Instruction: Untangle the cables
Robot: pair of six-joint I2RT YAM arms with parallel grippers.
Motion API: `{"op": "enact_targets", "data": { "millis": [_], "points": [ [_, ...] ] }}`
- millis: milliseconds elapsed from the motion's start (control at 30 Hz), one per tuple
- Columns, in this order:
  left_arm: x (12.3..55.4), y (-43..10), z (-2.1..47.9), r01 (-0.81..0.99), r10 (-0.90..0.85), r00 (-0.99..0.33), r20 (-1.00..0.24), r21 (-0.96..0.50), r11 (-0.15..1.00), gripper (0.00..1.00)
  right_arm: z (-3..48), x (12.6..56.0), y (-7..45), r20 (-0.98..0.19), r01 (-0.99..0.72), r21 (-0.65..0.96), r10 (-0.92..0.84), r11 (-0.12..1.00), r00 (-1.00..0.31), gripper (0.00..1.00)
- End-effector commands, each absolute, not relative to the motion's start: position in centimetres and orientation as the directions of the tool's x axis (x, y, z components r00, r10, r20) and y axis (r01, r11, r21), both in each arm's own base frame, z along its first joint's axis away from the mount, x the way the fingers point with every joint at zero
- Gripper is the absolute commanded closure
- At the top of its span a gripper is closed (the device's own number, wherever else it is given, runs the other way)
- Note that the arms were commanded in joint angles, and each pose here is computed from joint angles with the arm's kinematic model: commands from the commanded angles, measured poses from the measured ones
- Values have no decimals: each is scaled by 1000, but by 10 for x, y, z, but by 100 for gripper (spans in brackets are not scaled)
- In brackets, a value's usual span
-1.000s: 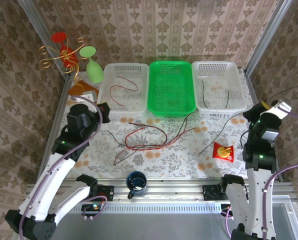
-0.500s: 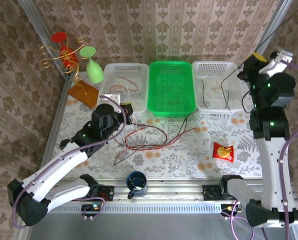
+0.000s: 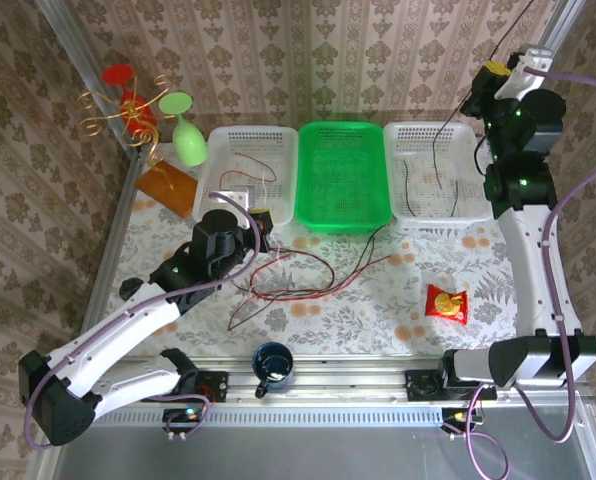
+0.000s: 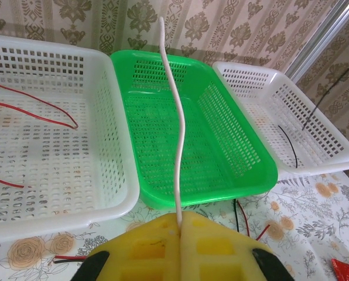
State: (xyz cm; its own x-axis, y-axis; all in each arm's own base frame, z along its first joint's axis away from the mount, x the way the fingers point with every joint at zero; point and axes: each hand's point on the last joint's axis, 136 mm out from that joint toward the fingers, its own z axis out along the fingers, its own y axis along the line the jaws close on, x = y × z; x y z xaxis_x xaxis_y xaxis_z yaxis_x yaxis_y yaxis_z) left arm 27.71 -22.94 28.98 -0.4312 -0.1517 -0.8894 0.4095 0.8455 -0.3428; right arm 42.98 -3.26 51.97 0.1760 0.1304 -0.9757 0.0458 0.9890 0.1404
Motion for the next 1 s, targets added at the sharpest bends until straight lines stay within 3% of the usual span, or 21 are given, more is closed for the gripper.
{"op": "enact_targets", "data": {
  "millis": [0, 133, 267, 467, 667, 967],
  "points": [
    [274, -225, 295, 392, -176, -426, -888, -356, 848, 100, 506, 441, -32, -980, 49, 108, 98, 993, 174, 100],
    [274, -225, 298, 394, -176, -416, -892, -351, 849, 100, 393, 481, -29, -993, 57, 69, 74, 996, -91, 100],
    [274, -227, 300, 401, -174, -419, -891, -353, 845, 100, 276, 492, -20, -923, 110, 22, 63, 994, -380, 100],
    [272, -224, 297, 397, -157, -427, -891, -340, 852, 100, 182, 501, -19, -763, 174, -39, 83, 984, -641, 100],
    [270, -218, 296, 374, -189, -427, -885, -363, 854, 100, 127, 503, -35, -613, 226, -111, 113, 968, -782, 100],
    [265, -213, 296, 373, -175, -430, -886, -350, 859, 100, 67, 506, -50, -421, 286, -43, 242, 957, -874, 100]
  ]
}}
